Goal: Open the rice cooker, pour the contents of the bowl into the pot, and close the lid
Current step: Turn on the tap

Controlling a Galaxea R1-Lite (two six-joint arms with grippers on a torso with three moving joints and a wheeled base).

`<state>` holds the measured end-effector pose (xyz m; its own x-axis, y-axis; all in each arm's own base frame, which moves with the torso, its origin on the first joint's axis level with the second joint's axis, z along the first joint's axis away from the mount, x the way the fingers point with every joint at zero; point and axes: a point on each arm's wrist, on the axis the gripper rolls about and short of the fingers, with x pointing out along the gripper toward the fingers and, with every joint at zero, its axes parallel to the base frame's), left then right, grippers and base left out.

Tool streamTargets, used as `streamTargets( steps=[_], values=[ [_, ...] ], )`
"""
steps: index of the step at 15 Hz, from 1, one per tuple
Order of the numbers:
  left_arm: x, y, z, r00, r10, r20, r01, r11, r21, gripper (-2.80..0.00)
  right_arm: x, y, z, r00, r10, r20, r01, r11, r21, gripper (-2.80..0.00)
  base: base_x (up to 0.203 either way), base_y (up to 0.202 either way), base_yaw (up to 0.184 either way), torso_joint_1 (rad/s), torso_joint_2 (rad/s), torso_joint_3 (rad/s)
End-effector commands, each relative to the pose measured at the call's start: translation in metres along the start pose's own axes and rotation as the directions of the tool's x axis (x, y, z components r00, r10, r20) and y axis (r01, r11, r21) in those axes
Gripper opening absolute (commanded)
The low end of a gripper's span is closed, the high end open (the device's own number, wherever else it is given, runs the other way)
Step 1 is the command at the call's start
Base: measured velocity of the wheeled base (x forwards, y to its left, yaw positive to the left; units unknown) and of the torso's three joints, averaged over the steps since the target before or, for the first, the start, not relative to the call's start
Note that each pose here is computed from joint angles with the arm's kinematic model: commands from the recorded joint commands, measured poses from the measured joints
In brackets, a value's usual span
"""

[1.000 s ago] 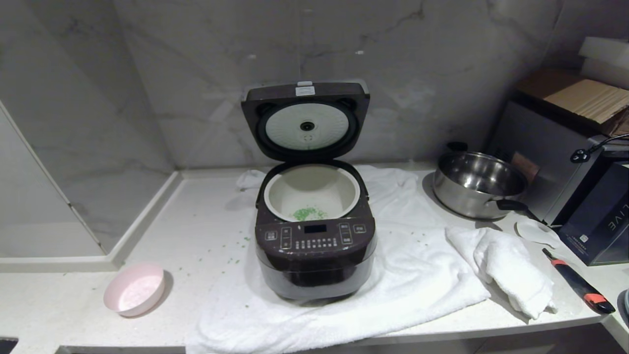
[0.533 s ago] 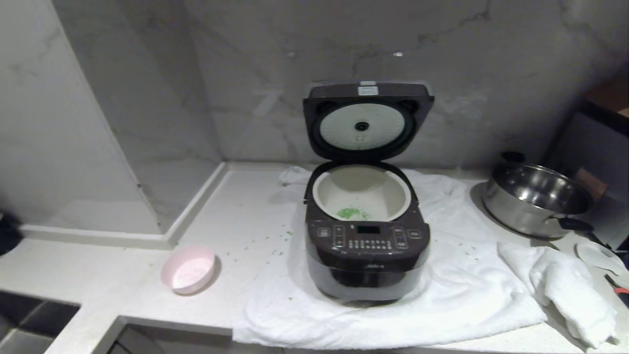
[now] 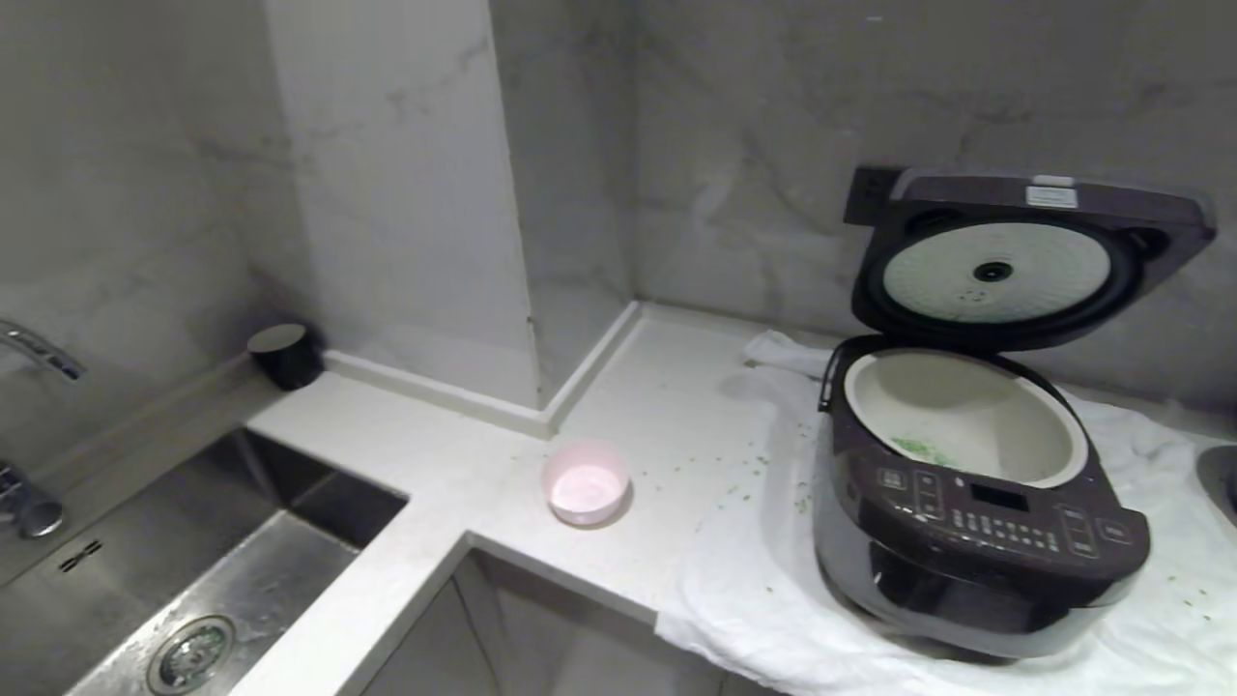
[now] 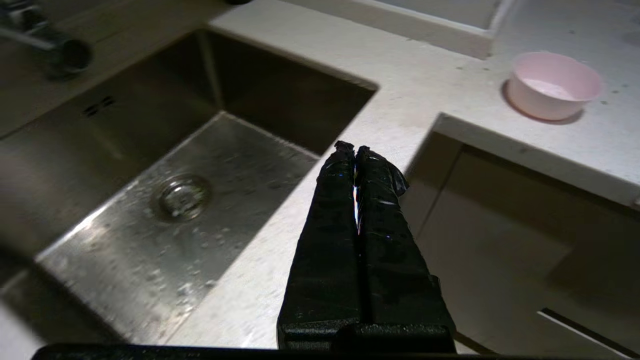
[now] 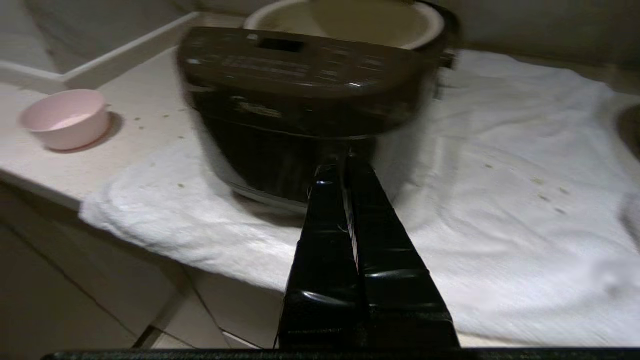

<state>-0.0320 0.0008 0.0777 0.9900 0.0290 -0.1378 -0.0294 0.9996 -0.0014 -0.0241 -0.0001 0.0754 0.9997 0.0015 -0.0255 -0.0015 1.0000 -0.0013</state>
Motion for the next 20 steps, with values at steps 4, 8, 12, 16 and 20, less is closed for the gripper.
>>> streamTargets(
  steps=[4,8,12,16,20],
  values=[
    [-0.0001,0.0000,-0.0002,1.000,0.002,0.000,-0.002,1.000,-0.001,-2.80,0.0001,0.0000,0.0001,1.000,0.000,-0.001,0.000,1.000,0.001,-2.80,-0.002,-0.009,0.178,0.002,0.00,0.001],
    [-0.0001,0.0000,-0.0002,1.000,0.002,0.000,-0.002,1.000,-0.001,-2.80,0.0001,0.0000,0.0001,1.000,0.000,-0.001,0.000,1.000,0.001,-2.80,0.000,-0.004,0.151,0.002,0.00,0.000],
    [-0.0001,0.0000,-0.0002,1.000,0.002,0.000,-0.002,1.000,-0.001,-2.80,0.0001,0.0000,0.0001,1.000,0.000,-0.001,0.000,1.000,0.001,-2.80,-0.001,-0.001,0.017,0.001,0.00,0.000],
    [-0.0001,0.0000,-0.0002,1.000,0.002,0.000,-0.002,1.000,-0.001,-2.80,0.0001,0.0000,0.0001,1.000,0.000,-0.001,0.000,1.000,0.001,-2.80,0.025,0.000,0.000,-0.003,0.00,0.002],
    [-0.0001,0.0000,-0.0002,1.000,0.000,0.000,0.000,1.000,0.000,-2.80,0.0001,0.0000,0.0001,1.000,0.000,-0.001,0.000,1.000,0.001,-2.80,0.191,0.000,0.003,0.005,0.00,0.003]
  ],
)
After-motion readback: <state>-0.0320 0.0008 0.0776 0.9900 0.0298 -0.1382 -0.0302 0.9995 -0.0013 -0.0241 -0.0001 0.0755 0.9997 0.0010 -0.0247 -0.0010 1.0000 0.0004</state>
